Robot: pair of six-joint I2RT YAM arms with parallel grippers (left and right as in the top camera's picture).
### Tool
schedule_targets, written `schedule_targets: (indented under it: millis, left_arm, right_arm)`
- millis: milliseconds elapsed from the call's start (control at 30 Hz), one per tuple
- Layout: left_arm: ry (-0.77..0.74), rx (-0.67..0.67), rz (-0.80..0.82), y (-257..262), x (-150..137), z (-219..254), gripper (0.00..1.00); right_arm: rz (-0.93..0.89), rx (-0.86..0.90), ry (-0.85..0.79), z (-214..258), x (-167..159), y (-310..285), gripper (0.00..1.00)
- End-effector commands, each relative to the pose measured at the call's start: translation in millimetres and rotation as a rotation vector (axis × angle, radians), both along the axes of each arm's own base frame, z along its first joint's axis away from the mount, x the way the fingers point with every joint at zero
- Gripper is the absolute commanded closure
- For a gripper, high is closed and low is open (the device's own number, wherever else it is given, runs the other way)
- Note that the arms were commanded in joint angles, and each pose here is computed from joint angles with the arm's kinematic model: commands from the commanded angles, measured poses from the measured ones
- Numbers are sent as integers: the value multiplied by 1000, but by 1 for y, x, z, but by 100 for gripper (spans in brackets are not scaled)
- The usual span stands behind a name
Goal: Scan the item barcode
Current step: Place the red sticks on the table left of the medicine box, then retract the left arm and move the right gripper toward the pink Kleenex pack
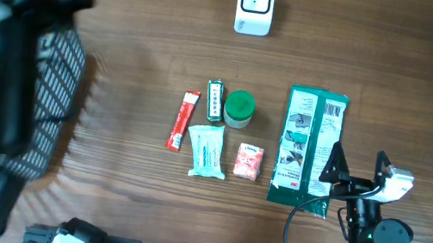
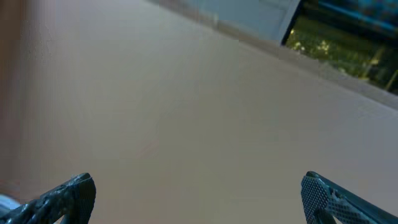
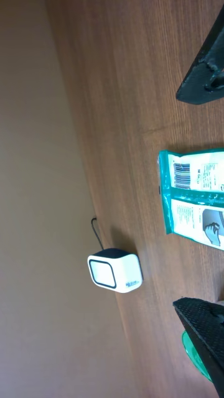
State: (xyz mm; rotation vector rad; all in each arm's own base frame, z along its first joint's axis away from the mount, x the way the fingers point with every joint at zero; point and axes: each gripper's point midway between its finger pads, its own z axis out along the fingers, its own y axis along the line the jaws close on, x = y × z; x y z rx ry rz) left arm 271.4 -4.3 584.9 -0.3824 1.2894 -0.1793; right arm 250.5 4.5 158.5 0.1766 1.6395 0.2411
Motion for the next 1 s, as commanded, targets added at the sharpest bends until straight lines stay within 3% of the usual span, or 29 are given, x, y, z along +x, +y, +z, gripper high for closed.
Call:
schedule_targets:
  millis: [0, 267, 433, 967]
  left_arm:
    - [29, 85, 143, 33, -45, 4, 0]
    - [-94, -21, 138, 63, -134, 15, 0]
    - [-240, -31, 38, 64, -189, 0, 0]
    - [-529, -12, 442, 84, -284, -50, 0]
  right_arm:
    - [-3, 7, 3, -1, 0, 0, 0]
    - [-3, 7, 12, -3, 1, 0, 0]
    - [-3, 7, 12, -3, 1, 0, 0]
    - [-3, 7, 12, -3, 1, 0, 0]
